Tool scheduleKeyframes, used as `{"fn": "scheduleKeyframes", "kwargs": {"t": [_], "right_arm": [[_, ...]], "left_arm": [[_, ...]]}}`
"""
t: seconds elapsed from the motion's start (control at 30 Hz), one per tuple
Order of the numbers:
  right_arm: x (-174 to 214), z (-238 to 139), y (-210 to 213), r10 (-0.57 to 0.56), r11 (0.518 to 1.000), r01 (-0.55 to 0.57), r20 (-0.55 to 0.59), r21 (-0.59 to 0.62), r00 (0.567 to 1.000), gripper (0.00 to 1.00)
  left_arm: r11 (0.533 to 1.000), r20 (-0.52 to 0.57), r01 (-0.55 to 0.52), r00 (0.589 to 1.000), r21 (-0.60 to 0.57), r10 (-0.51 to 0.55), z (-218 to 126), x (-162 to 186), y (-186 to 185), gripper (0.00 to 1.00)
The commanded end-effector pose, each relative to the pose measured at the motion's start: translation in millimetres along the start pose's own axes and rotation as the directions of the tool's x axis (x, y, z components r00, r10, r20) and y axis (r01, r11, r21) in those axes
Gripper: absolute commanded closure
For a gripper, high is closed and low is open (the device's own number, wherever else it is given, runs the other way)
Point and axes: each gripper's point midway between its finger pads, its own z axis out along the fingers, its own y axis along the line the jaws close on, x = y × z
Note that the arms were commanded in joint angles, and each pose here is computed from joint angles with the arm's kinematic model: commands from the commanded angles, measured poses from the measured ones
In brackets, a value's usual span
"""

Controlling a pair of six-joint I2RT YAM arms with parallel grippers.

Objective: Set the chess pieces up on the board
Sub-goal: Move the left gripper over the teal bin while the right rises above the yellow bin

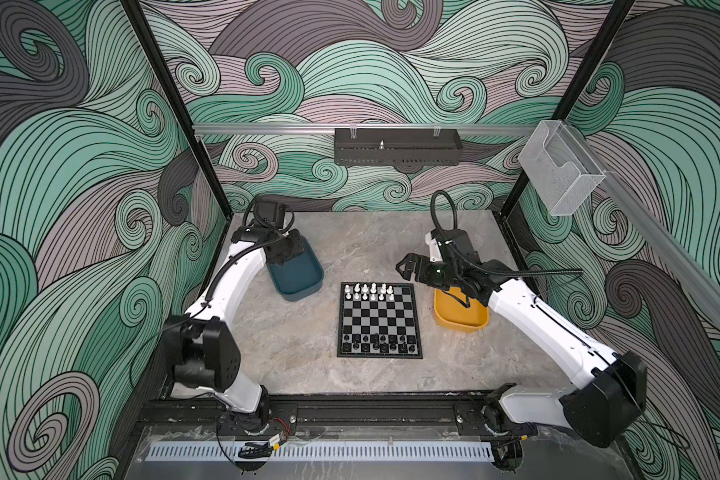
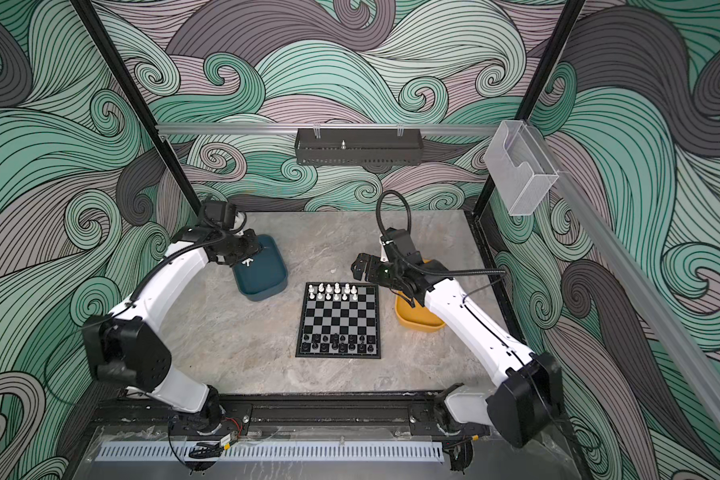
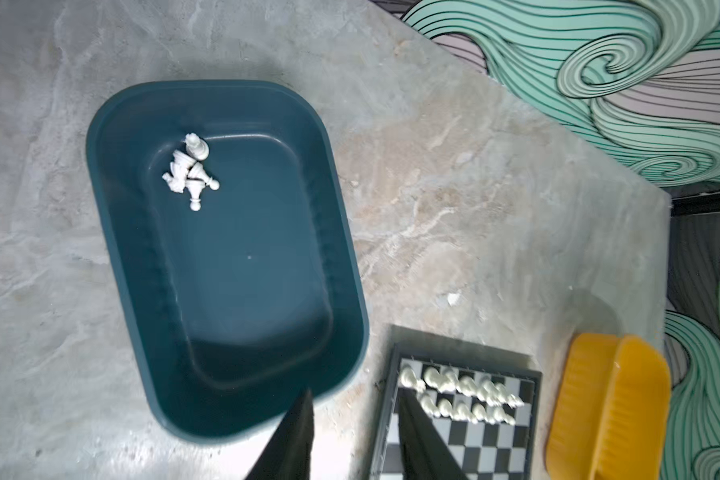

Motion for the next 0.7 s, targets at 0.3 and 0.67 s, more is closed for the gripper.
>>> {"fn": "scheduleKeyframes", "kwargs": {"t": [0.3, 0.67], "right_arm": [[1, 13, 38, -0.157, 0.987, 0.155, -0.031, -0.045, 0.987, 0.0], [5, 1, 41, -0.172, 0.983, 0.169, -0.03, -0.07, 0.985, 0.0]], "left_arm": [[0.998, -0.28, 0.068, 0.957, -0.017, -0.07, 81, 25, 16, 0.87], [1.0, -0.441, 0.013, 0.897, 0.007, -0.008, 106, 78, 16, 0.85]]}}
